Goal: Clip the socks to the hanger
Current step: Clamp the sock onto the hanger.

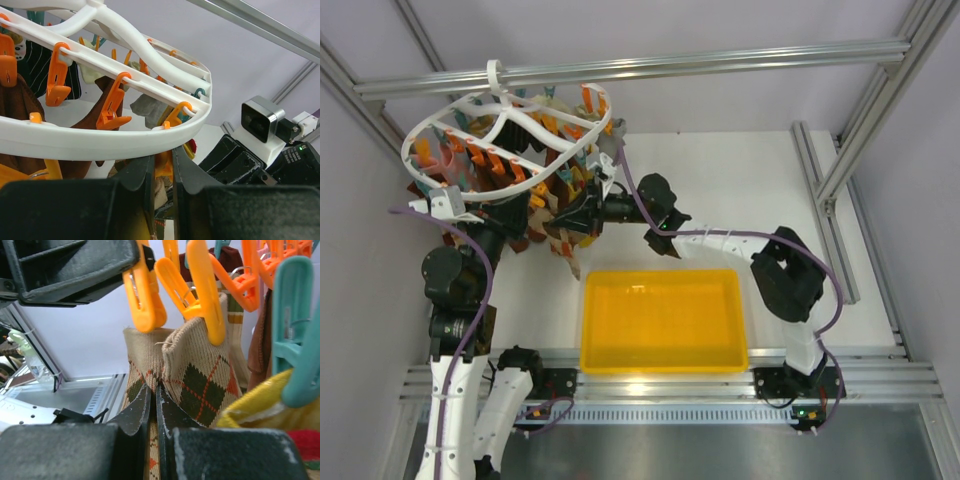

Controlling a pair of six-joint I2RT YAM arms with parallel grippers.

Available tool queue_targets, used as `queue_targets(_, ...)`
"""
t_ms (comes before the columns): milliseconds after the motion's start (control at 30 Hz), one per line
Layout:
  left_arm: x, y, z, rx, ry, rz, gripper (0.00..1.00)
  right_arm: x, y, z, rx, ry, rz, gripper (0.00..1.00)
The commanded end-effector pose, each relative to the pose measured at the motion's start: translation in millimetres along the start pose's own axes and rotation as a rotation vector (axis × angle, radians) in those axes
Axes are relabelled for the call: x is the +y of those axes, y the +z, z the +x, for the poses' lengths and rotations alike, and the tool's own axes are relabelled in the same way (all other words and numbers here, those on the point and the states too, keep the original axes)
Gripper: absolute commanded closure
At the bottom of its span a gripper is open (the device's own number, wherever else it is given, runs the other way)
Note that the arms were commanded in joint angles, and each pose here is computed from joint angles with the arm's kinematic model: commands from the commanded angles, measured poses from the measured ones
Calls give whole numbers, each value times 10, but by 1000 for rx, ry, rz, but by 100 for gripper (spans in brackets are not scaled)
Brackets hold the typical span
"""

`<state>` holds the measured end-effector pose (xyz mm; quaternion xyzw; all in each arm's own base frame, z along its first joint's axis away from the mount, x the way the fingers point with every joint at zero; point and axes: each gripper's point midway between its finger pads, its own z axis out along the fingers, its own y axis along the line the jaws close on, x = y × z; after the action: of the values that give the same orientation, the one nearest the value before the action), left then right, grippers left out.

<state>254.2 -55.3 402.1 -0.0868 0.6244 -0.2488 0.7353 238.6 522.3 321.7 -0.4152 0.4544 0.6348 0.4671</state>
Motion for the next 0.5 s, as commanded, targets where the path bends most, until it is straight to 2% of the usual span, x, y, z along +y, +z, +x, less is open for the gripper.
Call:
queue_targets(0, -56, 10, -143, -37, 19, 14, 100, -3, 35, -252, -63, -38, -35, 100)
queue_targets(467, -39, 24, -106, -21, 34, 12, 100, -45, -63, -297, -60, -47, -46, 100)
